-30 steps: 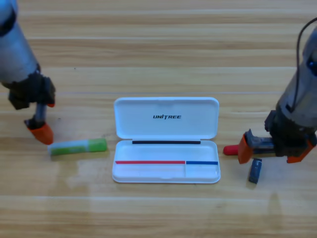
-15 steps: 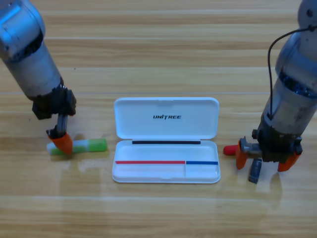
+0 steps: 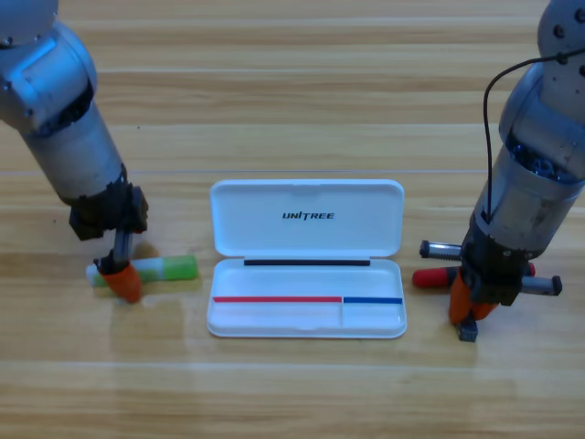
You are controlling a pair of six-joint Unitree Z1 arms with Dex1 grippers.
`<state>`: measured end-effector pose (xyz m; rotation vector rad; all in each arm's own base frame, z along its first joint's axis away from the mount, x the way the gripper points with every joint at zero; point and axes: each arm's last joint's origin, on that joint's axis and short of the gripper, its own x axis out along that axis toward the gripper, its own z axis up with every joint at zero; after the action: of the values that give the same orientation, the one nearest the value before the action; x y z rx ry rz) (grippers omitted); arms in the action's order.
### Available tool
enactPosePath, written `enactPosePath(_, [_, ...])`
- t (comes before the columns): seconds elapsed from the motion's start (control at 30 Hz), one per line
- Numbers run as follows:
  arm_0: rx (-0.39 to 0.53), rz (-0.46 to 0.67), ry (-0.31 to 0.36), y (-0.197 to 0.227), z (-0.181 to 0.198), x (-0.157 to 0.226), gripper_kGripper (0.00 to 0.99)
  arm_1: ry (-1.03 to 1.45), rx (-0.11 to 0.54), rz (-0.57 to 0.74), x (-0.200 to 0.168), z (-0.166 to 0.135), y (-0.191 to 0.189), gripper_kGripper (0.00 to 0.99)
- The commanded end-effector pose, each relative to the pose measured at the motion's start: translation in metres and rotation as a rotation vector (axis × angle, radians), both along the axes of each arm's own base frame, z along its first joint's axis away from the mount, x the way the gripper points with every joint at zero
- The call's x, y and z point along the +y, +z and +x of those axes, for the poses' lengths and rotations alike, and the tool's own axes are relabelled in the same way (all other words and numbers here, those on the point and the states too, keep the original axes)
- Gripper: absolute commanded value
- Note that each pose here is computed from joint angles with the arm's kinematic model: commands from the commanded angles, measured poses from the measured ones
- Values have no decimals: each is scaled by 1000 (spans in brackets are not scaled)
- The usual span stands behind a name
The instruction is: Clean up eraser and pencils
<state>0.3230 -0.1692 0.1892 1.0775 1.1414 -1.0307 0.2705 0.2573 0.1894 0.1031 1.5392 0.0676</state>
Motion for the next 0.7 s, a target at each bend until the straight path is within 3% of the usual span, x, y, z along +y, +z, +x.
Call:
enactPosePath(0.03, [50, 12, -15, -23, -3, -11, 904, 97, 54, -11, 3, 2, -6, 0])
enactPosePath(0.13, [56, 15, -10, -27, -2, -11, 841, 343, 60, -19, 4, -9, 23, 0])
enactPosePath(0.23, [64, 19, -7, -30, -2, -12, 692, 634, 40, -13, 5, -20, 50, 0])
enactPosePath(0.3, [66, 22, -12, -31, -1, -12, 512, 899, 19, 12, 10, -24, 61, 0])
enactPosePath(0.4, [67, 26, -22, -32, 1, -15, 78, 1106, 13, 27, 16, -24, 62, 0])
enactPosePath(0.43, [62, 26, -23, -30, 1, -17, 0, 1160, 11, 28, 19, -24, 62, 0])
enactPosePath(0.7, [59, 33, -38, 17, -1, -25, 0, 1500, -41, -26, 57, -9, 43, 0])
